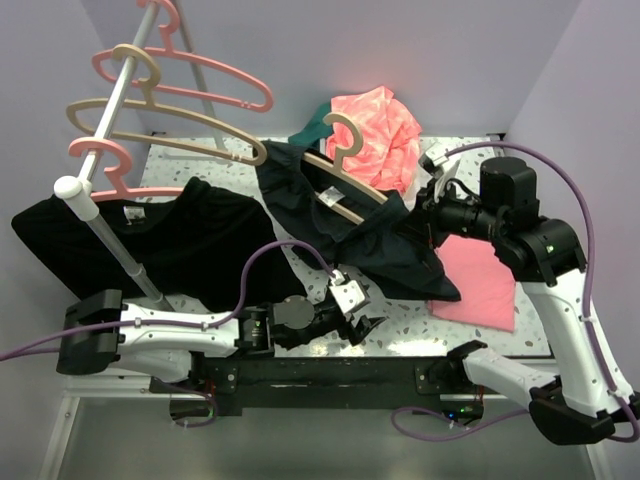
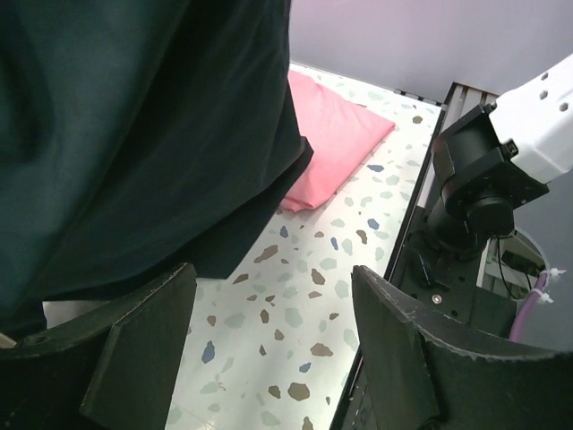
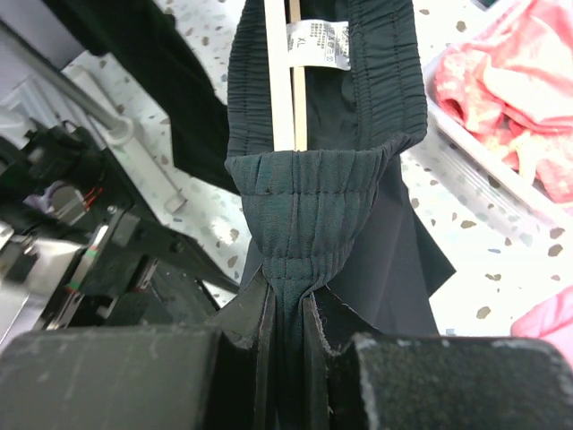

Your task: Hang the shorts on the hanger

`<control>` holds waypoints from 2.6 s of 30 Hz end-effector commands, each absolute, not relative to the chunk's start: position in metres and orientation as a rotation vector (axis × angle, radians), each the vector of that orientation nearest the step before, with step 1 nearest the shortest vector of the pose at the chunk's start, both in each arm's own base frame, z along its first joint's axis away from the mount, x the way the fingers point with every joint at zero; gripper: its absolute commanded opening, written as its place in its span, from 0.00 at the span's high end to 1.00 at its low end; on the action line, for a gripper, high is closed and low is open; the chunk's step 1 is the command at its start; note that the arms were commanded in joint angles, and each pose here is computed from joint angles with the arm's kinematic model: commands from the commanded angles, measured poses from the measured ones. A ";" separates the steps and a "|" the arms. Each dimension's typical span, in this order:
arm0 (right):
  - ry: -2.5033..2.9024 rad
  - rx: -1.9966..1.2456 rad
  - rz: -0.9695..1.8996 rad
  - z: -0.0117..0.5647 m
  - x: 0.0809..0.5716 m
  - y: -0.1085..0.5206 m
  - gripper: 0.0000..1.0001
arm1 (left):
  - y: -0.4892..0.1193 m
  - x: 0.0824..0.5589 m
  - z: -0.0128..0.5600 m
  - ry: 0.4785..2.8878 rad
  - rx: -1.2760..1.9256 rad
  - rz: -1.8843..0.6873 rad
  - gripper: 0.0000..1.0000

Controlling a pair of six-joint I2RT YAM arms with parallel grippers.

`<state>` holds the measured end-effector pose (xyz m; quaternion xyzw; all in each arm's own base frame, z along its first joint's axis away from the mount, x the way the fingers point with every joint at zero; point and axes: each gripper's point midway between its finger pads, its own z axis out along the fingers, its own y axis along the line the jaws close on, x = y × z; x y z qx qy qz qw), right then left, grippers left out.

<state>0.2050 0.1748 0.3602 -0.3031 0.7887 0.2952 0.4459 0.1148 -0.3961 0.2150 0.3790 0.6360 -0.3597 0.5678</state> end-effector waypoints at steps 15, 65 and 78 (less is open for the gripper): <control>1.867 -0.847 0.821 0.357 0.167 0.176 1.00 | -0.405 0.114 0.240 1.423 0.813 -0.914 0.25; 1.661 -1.113 0.878 0.413 0.236 0.290 1.00 | -0.428 0.110 0.225 1.402 0.906 -0.903 0.25; 1.526 -1.173 0.926 0.453 0.272 0.337 1.00 | -0.441 0.109 0.205 1.412 0.947 -0.893 0.26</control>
